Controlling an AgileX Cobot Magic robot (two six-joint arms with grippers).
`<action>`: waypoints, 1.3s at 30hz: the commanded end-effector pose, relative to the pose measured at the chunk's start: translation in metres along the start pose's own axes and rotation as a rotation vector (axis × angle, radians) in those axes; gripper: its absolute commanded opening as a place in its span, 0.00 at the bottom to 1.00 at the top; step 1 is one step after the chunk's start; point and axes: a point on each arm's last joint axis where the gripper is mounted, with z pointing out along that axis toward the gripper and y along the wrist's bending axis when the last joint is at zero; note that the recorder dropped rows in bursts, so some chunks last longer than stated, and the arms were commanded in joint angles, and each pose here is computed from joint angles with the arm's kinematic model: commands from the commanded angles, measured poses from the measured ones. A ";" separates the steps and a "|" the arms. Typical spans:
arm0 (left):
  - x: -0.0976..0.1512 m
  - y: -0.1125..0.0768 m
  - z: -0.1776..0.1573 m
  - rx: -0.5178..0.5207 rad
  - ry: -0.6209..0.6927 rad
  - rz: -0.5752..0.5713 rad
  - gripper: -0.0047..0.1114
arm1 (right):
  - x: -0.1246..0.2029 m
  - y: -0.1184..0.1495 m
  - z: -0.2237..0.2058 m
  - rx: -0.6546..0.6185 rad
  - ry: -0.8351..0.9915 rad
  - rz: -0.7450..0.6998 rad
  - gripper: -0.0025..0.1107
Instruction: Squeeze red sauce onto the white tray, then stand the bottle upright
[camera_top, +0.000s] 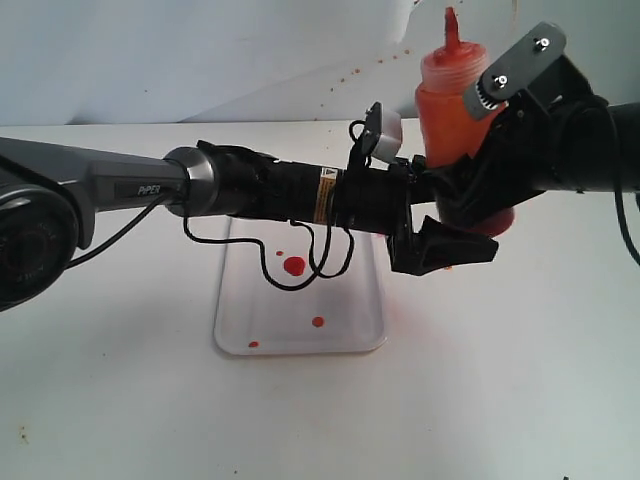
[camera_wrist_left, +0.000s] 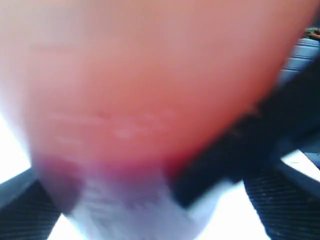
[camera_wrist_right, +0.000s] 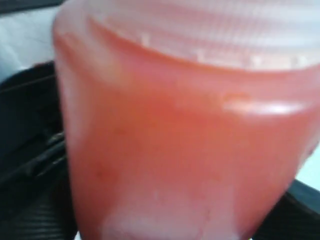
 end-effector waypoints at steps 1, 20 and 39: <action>-0.006 -0.002 0.000 0.002 0.031 -0.023 0.94 | 0.001 -0.017 -0.003 0.167 0.010 0.002 0.02; -0.002 0.028 -0.081 -0.045 0.126 -0.303 0.94 | 0.034 -0.060 0.047 0.300 0.141 0.159 0.02; -0.024 0.042 -0.117 -0.144 0.005 -0.276 0.94 | 0.042 -0.073 0.140 0.129 0.167 0.102 0.02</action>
